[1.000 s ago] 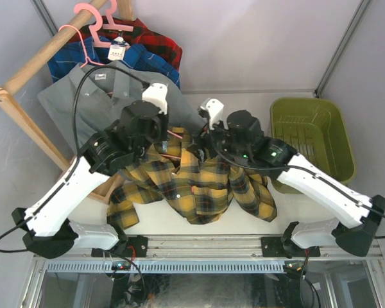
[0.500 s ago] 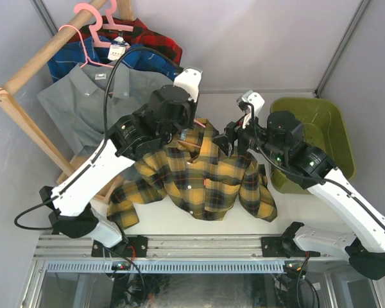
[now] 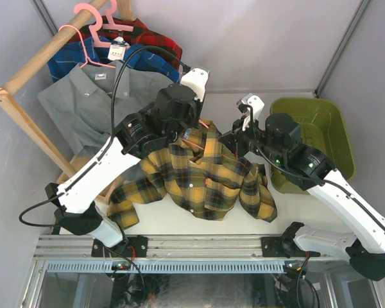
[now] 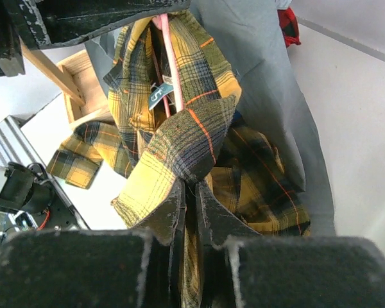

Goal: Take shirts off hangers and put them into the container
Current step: Remove the shirt from the hanger.

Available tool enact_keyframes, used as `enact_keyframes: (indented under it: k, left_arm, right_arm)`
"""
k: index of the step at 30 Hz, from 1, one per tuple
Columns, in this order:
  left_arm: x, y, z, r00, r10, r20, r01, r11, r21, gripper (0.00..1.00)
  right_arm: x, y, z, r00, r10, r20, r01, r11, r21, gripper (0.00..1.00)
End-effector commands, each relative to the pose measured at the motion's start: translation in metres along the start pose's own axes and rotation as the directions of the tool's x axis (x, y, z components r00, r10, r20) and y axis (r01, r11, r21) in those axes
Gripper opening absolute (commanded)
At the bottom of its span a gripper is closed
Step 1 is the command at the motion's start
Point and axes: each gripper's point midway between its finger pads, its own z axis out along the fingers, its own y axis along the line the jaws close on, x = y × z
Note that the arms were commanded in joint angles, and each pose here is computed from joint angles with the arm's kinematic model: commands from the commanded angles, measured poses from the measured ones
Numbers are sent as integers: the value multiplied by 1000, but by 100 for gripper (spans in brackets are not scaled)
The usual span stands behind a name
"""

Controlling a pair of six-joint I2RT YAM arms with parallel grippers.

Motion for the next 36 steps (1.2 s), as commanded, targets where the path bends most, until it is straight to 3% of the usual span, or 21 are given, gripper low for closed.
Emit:
enact_keyframes:
  k: [1, 12, 17, 21, 25, 31, 36]
  left_arm:
    - [-23, 10, -13, 997, -20, 80, 22, 999, -23, 0]
    - [-4, 55, -20, 997, -11, 77, 22, 988, -152, 0]
    - [-5, 69, -27, 995, -34, 93, 50, 982, -180, 0]
    - [-9, 81, -35, 991, -67, 117, 92, 971, -220, 0]
    - [-14, 89, -43, 985, -92, 144, 125, 963, -237, 0]
    - [-10, 109, -51, 981, -111, 161, 159, 930, -330, 0]
    - [-7, 112, -54, 976, -131, 175, 183, 926, -330, 0]
  right_arm:
    - [-29, -18, -11, 989, 51, 135, -63, 995, 81, 0]
    - [-38, -27, -41, 966, 168, 195, -167, 986, -21, 0]
    - [-27, -45, -44, 970, 174, 171, -189, 979, 73, 0]
    - [1, -74, -38, 976, 199, 90, -214, 950, 228, 0]
    - [18, -85, -34, 976, 213, 30, -213, 934, 287, 0]
    - [30, -101, -40, 973, 227, 33, -222, 897, 383, 0]
    - [12, -75, -44, 974, 213, 80, -226, 943, 244, 0]
